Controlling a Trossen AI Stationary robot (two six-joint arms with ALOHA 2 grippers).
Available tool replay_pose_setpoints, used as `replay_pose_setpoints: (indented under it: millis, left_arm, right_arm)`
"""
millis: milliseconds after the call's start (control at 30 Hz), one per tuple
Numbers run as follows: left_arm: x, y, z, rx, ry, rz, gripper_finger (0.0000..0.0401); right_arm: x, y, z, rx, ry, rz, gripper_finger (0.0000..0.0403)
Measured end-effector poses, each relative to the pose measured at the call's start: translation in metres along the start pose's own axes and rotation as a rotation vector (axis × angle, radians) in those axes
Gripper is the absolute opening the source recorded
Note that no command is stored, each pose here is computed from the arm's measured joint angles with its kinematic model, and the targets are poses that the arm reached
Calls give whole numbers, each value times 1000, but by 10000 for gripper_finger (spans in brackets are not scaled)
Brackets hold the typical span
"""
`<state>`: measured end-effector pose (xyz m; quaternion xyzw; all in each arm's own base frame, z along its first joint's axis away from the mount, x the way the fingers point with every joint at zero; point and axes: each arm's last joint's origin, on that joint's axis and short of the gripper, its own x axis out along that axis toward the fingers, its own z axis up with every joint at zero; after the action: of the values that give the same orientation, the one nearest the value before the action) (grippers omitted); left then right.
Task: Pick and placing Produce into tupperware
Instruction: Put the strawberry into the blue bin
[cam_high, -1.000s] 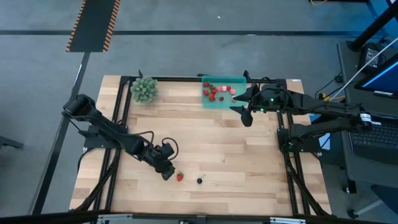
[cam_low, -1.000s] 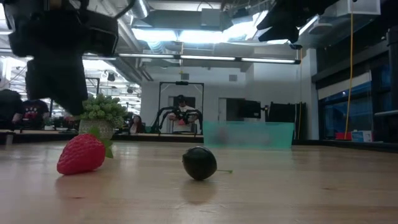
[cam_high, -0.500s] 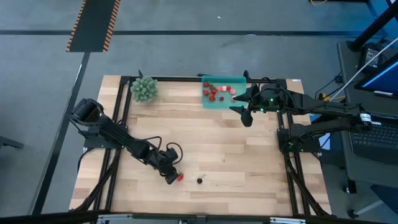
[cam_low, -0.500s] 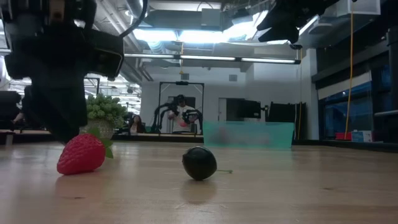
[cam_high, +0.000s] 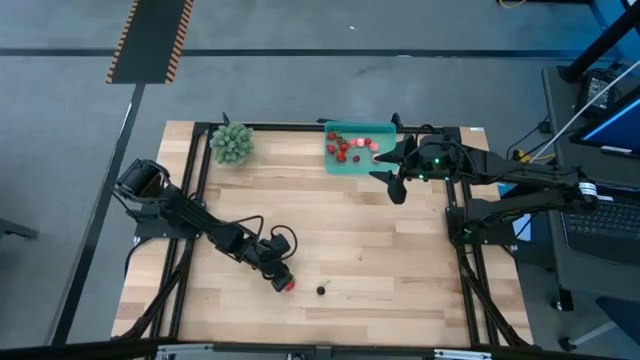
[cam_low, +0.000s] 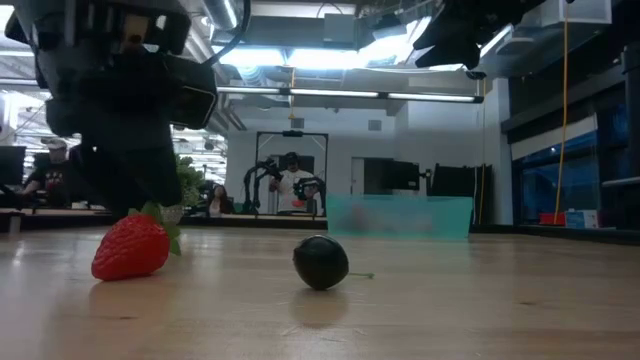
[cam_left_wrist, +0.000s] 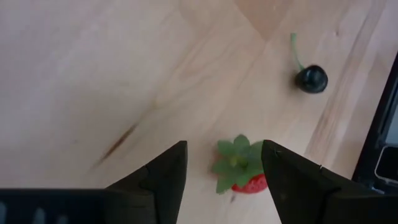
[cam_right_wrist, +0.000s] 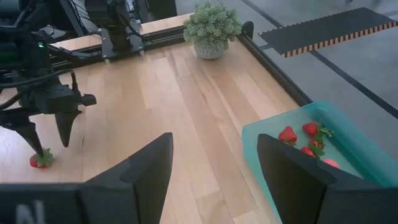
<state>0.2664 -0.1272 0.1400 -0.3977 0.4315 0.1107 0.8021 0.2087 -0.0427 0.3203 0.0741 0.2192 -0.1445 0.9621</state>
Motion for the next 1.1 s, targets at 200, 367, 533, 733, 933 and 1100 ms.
replay_pose_setpoints:
  millis: [200, 367, 533, 733, 933, 1100]
  left_arm:
    - [0, 1, 2, 0, -4, 2, 199]
    - [0, -1, -2, 10, 4, -2, 190]
    - [0, -2, -2, 11, 1, -10, 180]
    - [0, -2, -2, 18, 1, -9, 171]
    - [0, -2, -2, 55, 8, -12, 158]
    - [0, -2, -2, 55, 8, -13, 144]
  right_arm:
    - [0, 0, 0, 0, 1, 0, 236]
    - [0, 0, 0, -1, 1, 0, 236]
    - [0, 0, 0, -1, 1, 1, 236]
    - [0, 0, 0, -1, 2, 0, 236]
    - [0, 0, 0, -3, 2, 0, 236]
    - [0, 0, -1, -5, 10, -1, 236]
